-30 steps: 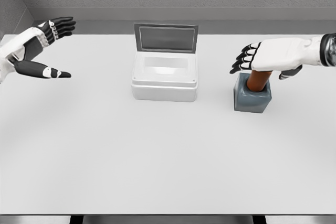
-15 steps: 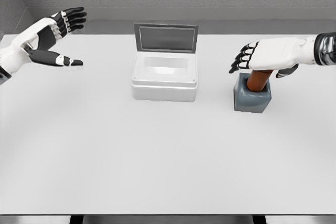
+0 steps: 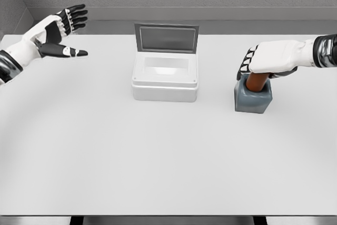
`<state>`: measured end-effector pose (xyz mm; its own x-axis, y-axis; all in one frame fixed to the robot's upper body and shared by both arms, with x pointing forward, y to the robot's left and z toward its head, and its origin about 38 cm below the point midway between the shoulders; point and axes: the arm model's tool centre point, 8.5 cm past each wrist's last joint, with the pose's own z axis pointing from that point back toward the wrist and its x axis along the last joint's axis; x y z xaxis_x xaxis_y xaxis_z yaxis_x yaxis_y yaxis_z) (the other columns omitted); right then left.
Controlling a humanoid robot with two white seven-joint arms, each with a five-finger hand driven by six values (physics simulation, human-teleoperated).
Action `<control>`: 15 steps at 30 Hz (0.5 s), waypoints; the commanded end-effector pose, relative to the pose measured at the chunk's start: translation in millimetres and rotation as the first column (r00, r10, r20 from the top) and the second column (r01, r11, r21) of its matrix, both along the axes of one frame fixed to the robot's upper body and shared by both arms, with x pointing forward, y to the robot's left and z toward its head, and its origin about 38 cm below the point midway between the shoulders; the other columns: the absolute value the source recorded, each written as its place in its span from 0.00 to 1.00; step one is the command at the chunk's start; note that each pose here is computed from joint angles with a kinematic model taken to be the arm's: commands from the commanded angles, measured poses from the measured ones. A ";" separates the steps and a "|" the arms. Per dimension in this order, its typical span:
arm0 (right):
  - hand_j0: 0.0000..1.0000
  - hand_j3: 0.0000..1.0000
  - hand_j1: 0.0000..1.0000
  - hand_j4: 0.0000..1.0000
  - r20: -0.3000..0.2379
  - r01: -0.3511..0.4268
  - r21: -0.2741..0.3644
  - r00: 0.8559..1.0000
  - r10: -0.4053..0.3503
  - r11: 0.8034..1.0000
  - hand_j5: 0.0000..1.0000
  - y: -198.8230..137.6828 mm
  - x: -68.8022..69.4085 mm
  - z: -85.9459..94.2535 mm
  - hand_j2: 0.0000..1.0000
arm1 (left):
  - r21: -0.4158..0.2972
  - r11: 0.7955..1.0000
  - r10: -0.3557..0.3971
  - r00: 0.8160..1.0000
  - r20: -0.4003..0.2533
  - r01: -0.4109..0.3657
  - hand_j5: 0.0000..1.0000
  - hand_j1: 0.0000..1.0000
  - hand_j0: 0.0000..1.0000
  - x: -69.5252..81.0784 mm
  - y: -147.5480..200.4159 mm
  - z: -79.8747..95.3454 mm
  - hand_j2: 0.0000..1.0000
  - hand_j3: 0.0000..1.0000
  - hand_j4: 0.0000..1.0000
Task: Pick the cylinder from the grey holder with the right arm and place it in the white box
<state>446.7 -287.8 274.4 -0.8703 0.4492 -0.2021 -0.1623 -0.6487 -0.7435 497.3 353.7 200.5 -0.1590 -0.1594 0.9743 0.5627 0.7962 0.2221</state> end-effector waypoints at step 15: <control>0.53 0.53 0.53 0.53 0.004 0.009 0.003 1.000 -0.009 1.000 0.53 -2.3 0.9 2.1 0.53 | -0.049 0.996 0.074 0.995 -0.062 -0.077 1.00 1.00 1.00 28.9 5.2 -8.8 1.00 1.00 1.00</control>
<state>447.3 -289.2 275.8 -0.8677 0.4528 -0.2053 -0.1623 -0.6483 -0.7439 526.5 359.4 200.1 -0.1095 -0.1245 0.9862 0.5117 0.8435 0.1634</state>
